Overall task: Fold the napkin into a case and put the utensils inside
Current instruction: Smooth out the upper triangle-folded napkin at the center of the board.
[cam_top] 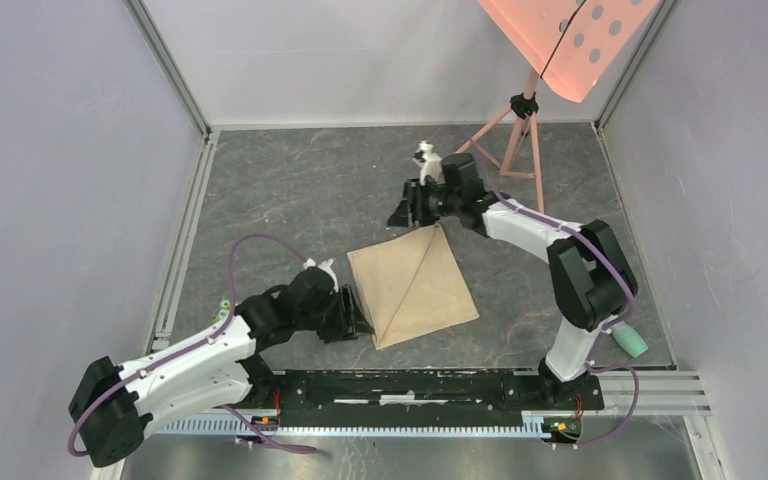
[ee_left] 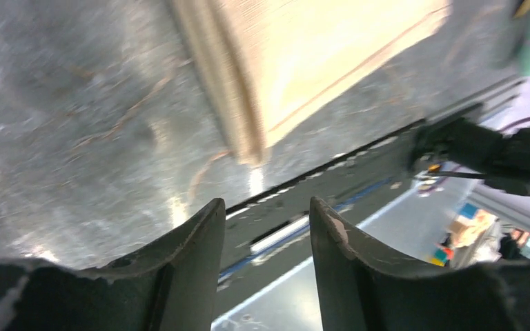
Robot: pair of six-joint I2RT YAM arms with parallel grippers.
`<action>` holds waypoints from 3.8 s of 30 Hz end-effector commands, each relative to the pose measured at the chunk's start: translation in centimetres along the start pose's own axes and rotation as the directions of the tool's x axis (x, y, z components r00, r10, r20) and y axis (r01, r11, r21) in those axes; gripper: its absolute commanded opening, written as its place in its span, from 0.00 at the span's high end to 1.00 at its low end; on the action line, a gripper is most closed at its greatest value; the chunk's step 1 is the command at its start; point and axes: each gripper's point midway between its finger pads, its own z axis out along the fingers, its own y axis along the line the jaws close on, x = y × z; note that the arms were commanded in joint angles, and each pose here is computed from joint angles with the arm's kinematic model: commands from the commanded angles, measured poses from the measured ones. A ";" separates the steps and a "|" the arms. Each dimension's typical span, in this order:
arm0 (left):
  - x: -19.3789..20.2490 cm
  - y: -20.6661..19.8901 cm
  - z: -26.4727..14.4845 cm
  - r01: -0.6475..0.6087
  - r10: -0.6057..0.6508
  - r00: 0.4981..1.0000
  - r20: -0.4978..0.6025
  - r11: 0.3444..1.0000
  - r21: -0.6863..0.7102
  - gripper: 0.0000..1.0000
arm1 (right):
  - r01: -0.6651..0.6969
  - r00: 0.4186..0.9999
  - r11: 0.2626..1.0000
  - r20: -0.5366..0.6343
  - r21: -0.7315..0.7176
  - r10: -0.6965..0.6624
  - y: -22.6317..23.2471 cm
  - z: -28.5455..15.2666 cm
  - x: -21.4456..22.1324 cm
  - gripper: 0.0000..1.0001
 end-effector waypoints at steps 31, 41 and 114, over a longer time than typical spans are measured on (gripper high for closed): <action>-19.0 6.1 8.3 0.110 -0.085 0.991 0.107 0.958 -0.264 0.76 | -0.167 0.986 0.982 0.022 0.088 0.166 -13.2 -1.4 3.5 0.59; -19.6 5.1 7.4 0.094 -0.065 0.990 0.124 0.966 -0.241 0.78 | -0.101 0.991 0.992 0.097 0.071 0.094 -10.5 -3.5 -1.4 0.53; -23.5 -1.7 1.1 -0.024 0.040 0.982 0.187 0.996 -0.085 0.72 | 0.237 0.910 0.970 -0.363 0.054 -0.202 6.5 -1.5 21.9 0.58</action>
